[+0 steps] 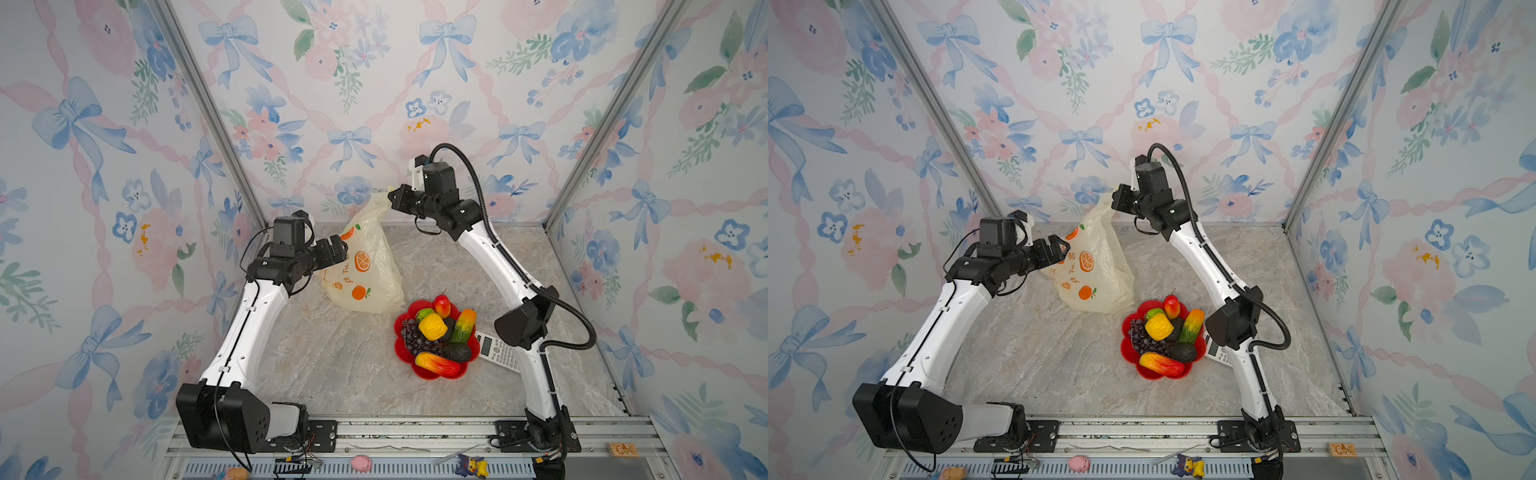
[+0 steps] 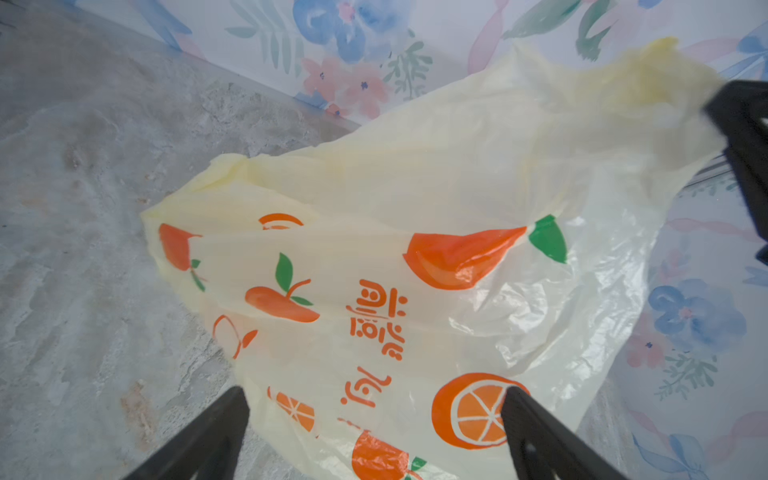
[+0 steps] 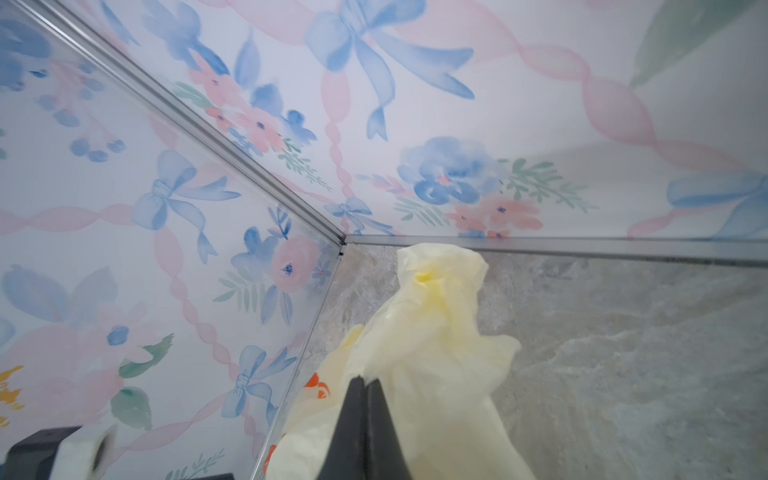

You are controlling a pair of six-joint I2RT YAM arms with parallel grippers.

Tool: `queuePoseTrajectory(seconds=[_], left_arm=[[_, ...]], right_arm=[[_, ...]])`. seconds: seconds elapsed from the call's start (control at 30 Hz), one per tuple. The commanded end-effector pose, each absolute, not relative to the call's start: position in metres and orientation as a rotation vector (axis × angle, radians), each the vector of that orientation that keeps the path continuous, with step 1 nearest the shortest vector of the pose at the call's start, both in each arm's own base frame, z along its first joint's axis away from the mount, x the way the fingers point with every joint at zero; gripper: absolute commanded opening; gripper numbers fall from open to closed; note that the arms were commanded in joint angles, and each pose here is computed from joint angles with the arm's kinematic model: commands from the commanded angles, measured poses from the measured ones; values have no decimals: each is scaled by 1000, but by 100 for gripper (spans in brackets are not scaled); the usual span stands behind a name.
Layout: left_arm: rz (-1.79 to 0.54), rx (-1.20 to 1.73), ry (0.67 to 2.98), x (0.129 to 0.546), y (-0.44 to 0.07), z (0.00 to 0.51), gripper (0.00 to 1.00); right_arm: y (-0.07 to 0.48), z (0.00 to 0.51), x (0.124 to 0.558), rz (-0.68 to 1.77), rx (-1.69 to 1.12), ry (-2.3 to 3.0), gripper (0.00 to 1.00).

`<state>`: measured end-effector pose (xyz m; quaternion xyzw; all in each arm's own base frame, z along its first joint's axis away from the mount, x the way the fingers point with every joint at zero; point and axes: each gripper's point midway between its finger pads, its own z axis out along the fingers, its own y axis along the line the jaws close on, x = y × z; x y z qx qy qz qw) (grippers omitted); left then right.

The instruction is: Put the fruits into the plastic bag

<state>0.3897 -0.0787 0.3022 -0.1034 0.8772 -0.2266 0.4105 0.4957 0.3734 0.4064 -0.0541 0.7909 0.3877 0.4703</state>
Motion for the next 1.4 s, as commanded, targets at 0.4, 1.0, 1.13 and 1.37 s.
queuePoseTrajectory(seconds=[0.4, 1.0, 1.13, 1.37], left_arm=[[-838, -224, 1973, 386, -108, 407, 97], [-1338, -649, 2132, 356, -139, 273, 98], [-1367, -662, 2198, 366, -149, 257, 98], [-1342, -675, 2235, 379, -151, 242, 97]], right_arm=[[383, 413, 426, 928, -410, 1999, 0], [431, 285, 377, 1162, -408, 2277, 0], [434, 279, 369, 1204, -394, 2287, 0], [449, 266, 349, 1255, -427, 2310, 0]])
